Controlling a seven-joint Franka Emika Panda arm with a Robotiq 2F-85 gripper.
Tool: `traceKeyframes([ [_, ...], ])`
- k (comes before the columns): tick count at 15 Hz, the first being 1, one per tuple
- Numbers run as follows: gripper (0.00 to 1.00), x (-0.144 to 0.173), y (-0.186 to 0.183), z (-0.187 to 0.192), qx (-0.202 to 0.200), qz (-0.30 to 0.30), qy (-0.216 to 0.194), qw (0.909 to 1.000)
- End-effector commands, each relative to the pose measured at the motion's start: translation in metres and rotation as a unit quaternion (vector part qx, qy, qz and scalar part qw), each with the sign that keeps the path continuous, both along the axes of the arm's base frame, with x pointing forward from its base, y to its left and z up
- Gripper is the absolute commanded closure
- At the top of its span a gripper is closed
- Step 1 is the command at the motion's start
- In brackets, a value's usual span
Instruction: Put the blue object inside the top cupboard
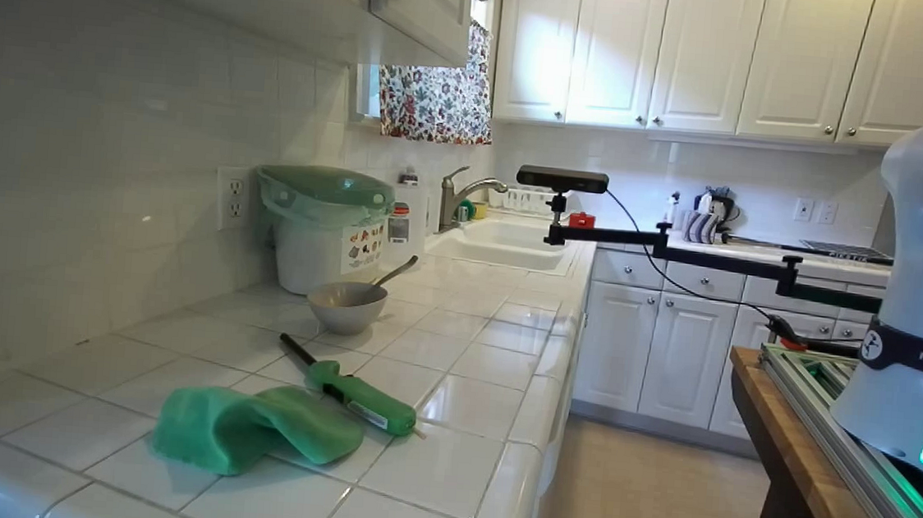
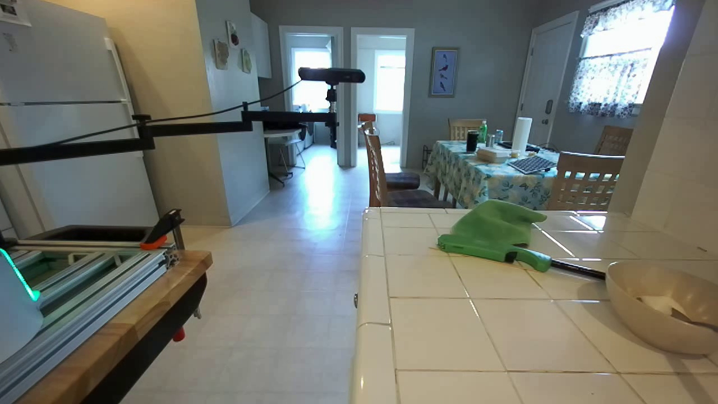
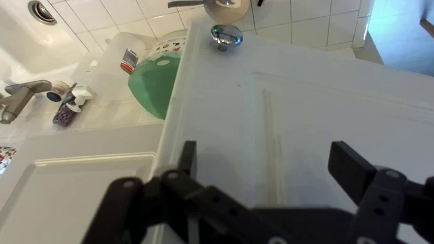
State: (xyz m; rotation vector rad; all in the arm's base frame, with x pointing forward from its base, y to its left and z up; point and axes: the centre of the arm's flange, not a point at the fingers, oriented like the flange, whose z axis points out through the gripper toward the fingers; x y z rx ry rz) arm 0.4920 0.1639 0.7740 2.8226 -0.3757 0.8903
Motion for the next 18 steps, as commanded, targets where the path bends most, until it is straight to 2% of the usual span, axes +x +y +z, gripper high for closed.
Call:
traceKeyframes([
  [1,0.0,0.01,-0.003,-0.01,-0.018,0.02,-0.023,0.9994],
  [18,0.0,0.065,-0.028,-0.032,-0.024,0.049,-0.043,0.9976],
])
